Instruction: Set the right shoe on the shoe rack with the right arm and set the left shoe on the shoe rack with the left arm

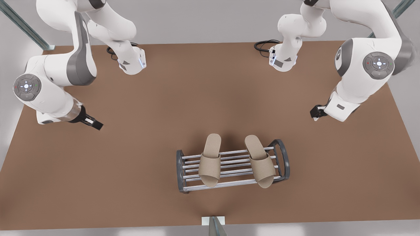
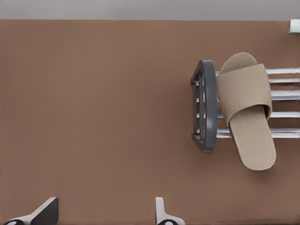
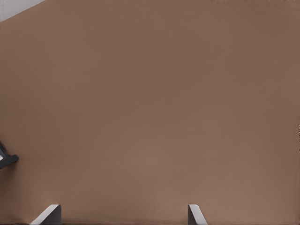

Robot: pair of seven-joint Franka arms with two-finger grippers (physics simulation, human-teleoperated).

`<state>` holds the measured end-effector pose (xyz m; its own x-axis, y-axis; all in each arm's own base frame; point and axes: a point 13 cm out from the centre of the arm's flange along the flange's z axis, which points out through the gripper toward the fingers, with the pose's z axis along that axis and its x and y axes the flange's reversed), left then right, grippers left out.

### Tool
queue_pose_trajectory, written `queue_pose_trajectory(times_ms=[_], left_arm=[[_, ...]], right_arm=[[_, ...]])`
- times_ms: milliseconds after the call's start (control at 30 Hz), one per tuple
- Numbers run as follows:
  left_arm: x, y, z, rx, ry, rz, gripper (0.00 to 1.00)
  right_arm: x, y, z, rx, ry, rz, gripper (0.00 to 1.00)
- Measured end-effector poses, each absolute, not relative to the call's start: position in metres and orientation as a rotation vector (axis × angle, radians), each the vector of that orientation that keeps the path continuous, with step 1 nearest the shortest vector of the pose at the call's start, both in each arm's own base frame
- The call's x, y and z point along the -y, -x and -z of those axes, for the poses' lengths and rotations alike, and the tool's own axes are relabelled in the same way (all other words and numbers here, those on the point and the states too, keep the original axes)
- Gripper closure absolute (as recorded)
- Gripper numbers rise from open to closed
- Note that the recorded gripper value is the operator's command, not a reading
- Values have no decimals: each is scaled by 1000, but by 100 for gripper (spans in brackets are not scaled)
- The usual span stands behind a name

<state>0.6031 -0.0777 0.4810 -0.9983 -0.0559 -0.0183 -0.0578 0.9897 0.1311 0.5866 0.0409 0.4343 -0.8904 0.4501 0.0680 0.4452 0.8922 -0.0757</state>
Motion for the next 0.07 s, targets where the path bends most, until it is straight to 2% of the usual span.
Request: queue_pose_trajectory(times_ms=[67], left_arm=[[79,-602,-484,-3113,62,-227,0]], right_arm=[[-41,-585,-434,2983,621,-88,0]])
